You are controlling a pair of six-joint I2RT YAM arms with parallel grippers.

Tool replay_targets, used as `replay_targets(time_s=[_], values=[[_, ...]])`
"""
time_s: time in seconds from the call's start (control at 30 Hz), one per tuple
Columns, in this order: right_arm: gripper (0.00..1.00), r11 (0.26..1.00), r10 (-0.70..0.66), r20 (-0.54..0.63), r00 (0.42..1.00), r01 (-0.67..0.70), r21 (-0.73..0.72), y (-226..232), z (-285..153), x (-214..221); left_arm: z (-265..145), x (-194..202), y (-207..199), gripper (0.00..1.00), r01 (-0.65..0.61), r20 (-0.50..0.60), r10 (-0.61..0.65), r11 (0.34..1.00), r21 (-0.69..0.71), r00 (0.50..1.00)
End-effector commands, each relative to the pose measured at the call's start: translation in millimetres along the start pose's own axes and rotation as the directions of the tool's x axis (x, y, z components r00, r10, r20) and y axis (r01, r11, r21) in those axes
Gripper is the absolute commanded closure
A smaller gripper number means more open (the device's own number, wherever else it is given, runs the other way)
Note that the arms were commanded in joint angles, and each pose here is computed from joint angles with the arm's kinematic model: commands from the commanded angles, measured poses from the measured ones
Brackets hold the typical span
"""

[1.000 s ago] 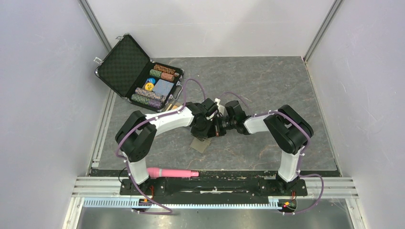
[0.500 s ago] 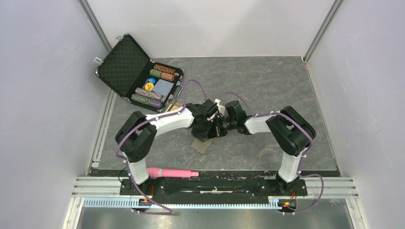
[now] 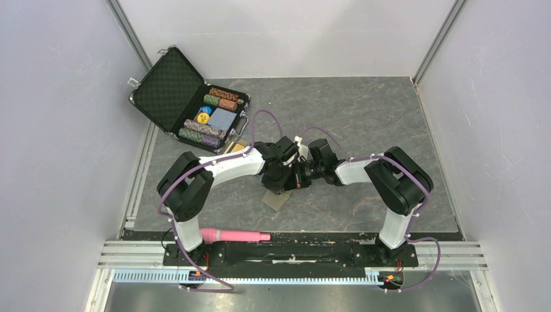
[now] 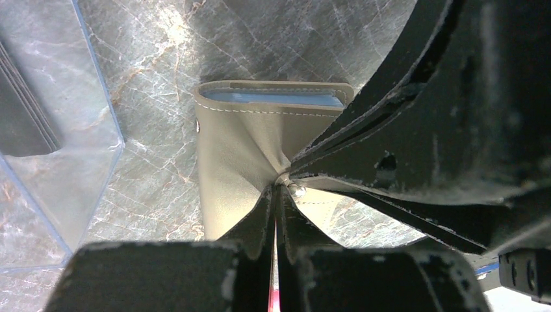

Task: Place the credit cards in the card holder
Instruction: Close the card holder at the center of the board.

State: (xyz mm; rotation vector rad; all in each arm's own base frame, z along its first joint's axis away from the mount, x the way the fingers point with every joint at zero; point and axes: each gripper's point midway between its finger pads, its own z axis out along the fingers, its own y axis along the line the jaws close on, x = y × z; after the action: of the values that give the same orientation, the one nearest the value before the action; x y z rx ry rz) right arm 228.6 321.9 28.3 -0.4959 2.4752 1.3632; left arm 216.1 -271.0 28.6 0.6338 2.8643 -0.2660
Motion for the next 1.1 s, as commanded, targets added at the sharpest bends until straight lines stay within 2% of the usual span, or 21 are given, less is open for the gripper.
replay_targets(time_s=[0.0, 0.33, 0.57, 0.73, 0.9, 1.07], values=[[1.00, 0.987, -0.123, -0.042, 0.992, 0.118, -0.109, 26, -3, 14, 13, -11, 1, 0.98, 0.008, 0.032, -0.008, 1.000, 0.003, 0.999], [1.00, 0.994, -0.074, -0.112, 0.991, 0.065, -0.085, 12, -2, 31, 15, -16, -1, 0.98, 0.010, 0.045, -0.011, 1.000, 0.010, 0.999], [1.00, 0.991, 0.060, 0.083, 0.995, -0.049, -0.127, 16, -34, -18, 14, -17, 4, 0.98, 0.020, 0.080, -0.021, 1.000, 0.008, 0.997], [1.00, 0.984, 0.078, 0.146, 0.986, -0.052, -0.170, 31, -49, -32, 15, -16, 5, 0.98, 0.019, 0.077, -0.019, 1.000, 0.007, 0.997], [1.00, 0.980, 0.096, 0.137, 0.986, -0.070, -0.187, 37, -53, -23, 14, -19, 4, 0.98, 0.016, 0.084, -0.016, 1.000, 0.011, 0.996], [1.00, 0.977, 0.122, 0.073, 0.990, -0.107, -0.183, 35, -42, -3, 14, -19, 2, 0.98, 0.015, 0.081, -0.016, 1.000, 0.017, 0.997]])
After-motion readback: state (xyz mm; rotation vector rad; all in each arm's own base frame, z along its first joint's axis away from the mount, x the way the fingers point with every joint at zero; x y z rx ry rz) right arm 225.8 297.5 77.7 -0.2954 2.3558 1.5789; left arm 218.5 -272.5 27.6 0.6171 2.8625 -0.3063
